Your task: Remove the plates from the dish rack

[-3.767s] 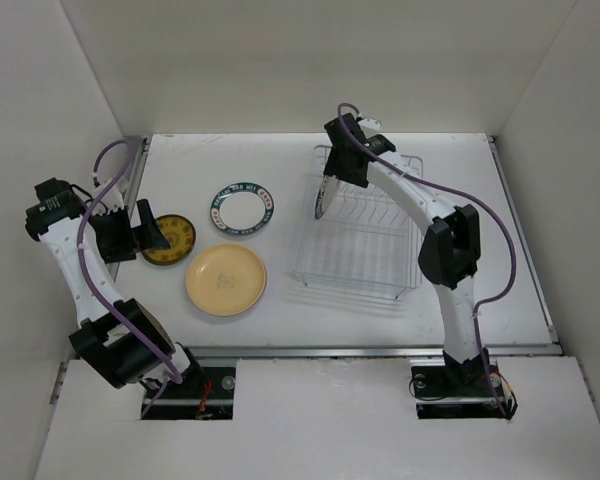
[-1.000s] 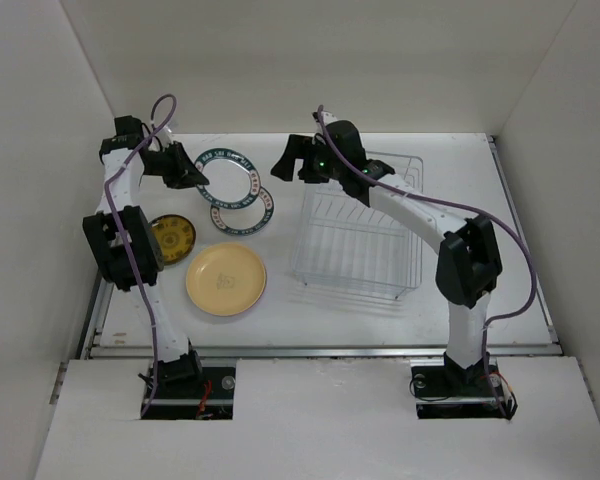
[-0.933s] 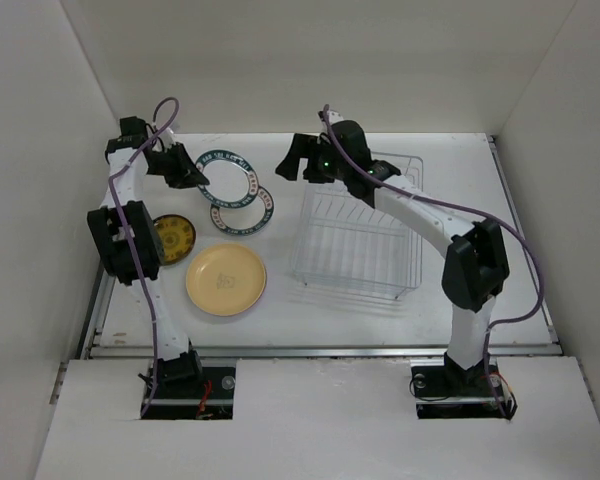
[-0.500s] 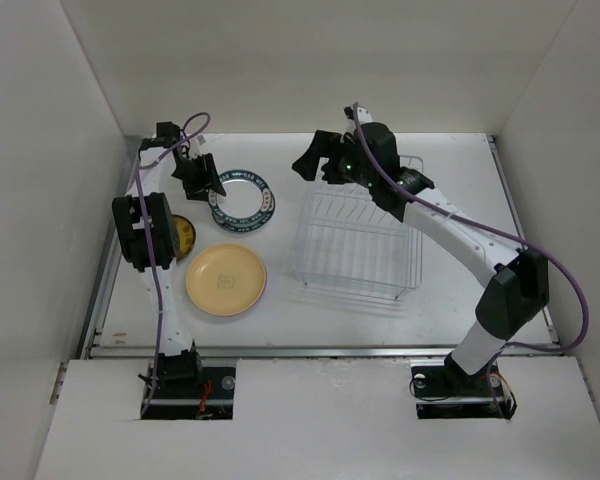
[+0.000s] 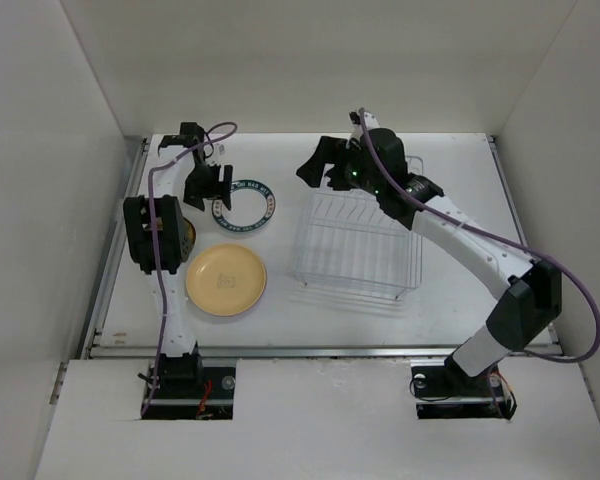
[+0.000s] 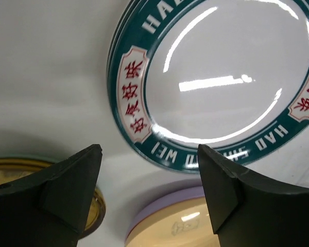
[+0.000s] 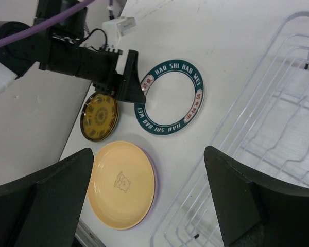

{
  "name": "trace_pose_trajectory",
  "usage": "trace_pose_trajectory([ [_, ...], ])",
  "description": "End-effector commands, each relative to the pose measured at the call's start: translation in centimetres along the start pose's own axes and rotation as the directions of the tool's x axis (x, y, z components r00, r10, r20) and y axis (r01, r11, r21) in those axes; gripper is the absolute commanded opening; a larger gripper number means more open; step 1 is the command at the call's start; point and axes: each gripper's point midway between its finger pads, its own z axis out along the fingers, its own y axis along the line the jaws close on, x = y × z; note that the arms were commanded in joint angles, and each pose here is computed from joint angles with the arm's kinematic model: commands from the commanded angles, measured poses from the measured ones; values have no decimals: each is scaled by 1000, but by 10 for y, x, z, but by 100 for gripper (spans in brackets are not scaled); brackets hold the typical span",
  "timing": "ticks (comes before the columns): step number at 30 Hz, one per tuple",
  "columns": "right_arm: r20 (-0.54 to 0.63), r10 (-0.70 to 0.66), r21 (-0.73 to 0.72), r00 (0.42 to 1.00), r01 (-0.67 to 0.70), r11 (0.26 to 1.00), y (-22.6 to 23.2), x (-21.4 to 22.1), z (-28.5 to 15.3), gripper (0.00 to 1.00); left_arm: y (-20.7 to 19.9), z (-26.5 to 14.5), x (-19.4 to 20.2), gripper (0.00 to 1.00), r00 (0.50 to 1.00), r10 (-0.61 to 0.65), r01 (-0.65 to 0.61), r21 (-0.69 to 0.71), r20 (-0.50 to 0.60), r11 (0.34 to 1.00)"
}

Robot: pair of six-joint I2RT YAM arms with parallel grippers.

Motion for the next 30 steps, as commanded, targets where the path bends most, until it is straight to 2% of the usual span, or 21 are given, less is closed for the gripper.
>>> trace_pose_trajectory([
  [1,90,-30,5,995,30,1000,12,-29,-32,94,1,-81,-12,74,986,26,-15,-70,164,997],
  [3,73,-30,82,997,24,996,-1,-25,-42,94,0,-104,-16,75,972,31,-9,-95,233,995],
  [4,95,-32,99,995,22,995,-1,-32,-55,94,-5,-131,-12,77,956,32,-4,-95,292,995],
  [6,122,-38,190,992,14,982,-17,-36,-73,94,7,-163,-12,82,921,-11,69,-134,389,989],
  [7,139,-42,220,989,11,975,-20,-40,-95,94,13,-180,-10,84,899,-30,110,-157,437,981],
  [8,160,-28,262,987,-15,965,-27,-41,-107,94,25,-211,3,86,858,-55,179,-196,511,964],
  [9,215,-29,369,976,-54,928,-48,-48,-122,98,51,-236,5,89,797,-83,323,-306,599,896],
  [10,197,-21,457,980,-73,887,-66,-37,-138,100,70,-258,14,100,750,-81,413,-368,657,833],
  [11,246,-2,492,969,-123,862,-72,-42,-159,100,82,-286,36,100,696,-56,491,-417,716,765],
  [12,259,-10,535,966,-135,834,-81,-42,-171,100,105,-320,48,100,630,-3,602,-487,776,633],
  [13,267,-23,601,963,-148,785,-94,-39,-193,100,110,-344,65,100,629,63,608,-541,775,581],
  [15,271,-38,643,962,-151,751,-101,-39,-212,100,124,-361,82,100,669,103,615,-626,736,479],
  [16,276,-42,647,960,-153,747,-101,-41,-220,100,131,-373,98,100,694,110,622,-669,712,406],
  [17,265,-48,663,963,-146,734,-105,-38,-228,100,134,-377,105,100,722,121,604,-705,682,372],
  [19,306,-48,644,951,-169,746,-100,-46,-244,100,134,-384,125,100,734,118,606,-724,669,330],
  [21,326,-46,631,944,-181,755,-98,-46,-258,100,130,-384,137,100,740,102,599,-720,665,349],
  [22,326,-46,631,944,-181,755,-100,-43,-260,100,126,-384,140,100,718,81,623,-690,691,368],
  [25,340,-39,613,940,-190,767,-99,-40,-271,100,120,-375,150,100,732,44,605,-679,680,417],
  [30,358,-31,590,933,-200,782,-96,-41,-282,100,118,-377,154,100,728,27,615,-669,685,417],
])
